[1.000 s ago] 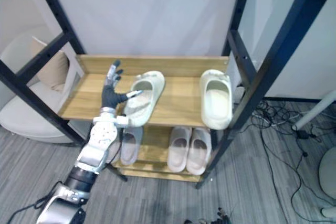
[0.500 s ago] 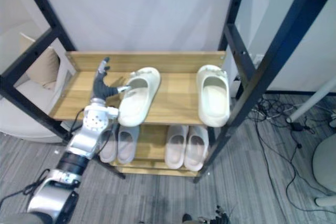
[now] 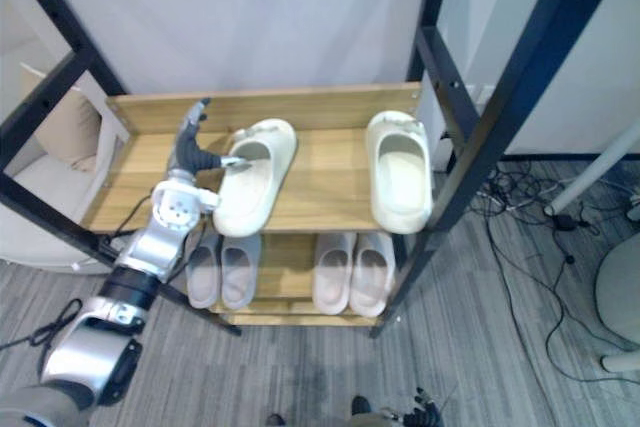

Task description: Organize the slippers on the shoe rack

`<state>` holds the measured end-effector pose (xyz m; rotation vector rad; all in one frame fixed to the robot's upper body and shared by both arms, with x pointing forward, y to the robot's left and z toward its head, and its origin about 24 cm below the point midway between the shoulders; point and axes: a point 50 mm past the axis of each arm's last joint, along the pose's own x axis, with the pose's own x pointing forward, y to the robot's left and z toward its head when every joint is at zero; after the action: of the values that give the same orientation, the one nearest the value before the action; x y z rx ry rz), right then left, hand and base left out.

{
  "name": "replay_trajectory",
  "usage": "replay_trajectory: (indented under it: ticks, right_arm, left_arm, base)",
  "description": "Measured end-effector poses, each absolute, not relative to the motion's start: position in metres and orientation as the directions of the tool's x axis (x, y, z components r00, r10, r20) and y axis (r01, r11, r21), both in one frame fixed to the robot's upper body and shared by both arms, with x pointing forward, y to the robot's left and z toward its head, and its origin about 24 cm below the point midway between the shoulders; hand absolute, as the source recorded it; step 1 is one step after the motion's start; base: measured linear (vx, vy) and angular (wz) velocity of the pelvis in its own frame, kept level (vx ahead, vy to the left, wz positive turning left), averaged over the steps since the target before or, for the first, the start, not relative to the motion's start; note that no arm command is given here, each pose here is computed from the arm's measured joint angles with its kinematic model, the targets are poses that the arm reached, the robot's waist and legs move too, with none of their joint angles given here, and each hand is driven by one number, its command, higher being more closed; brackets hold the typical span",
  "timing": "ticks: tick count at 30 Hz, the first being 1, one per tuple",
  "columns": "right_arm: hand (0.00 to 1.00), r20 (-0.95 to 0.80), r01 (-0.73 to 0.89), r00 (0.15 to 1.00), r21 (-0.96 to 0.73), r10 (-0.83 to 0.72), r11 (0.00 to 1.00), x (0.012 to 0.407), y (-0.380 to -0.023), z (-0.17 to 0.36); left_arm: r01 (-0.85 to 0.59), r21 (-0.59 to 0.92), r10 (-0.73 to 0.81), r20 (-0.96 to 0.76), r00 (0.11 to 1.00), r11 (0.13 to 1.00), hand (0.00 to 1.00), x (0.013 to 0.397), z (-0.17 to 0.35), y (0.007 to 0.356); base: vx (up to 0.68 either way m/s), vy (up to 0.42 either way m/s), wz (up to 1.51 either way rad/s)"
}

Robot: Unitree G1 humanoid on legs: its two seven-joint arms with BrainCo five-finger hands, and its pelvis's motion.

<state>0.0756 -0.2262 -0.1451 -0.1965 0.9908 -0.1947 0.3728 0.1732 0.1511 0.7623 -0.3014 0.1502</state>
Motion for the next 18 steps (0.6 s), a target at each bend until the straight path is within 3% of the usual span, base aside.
replay_trajectory:
  ticks: [5,18]
  right_arm:
    - [0.00,-0.804,0.083,0.535,-0.255,-0.259,0.963,0.0765,-0.2298,-0.1441]
    - [0.00,-0.802,0.095,0.534,-0.258,-0.268,0.961,0.0769,-0.2326,-0.1434]
  left_arm:
    - [-0.227,0.735,-0.033,0.321,0.947,0.639,1.00,0.3768,0.1573,0.1710]
    - [-0.215,0.755,-0.055,0.315,0.948,0.620,1.00,0.3778,0.1566,0.1683]
  base:
    - [0.00,0.000,0.00]
    - [-0.01,-0.001,0.00]
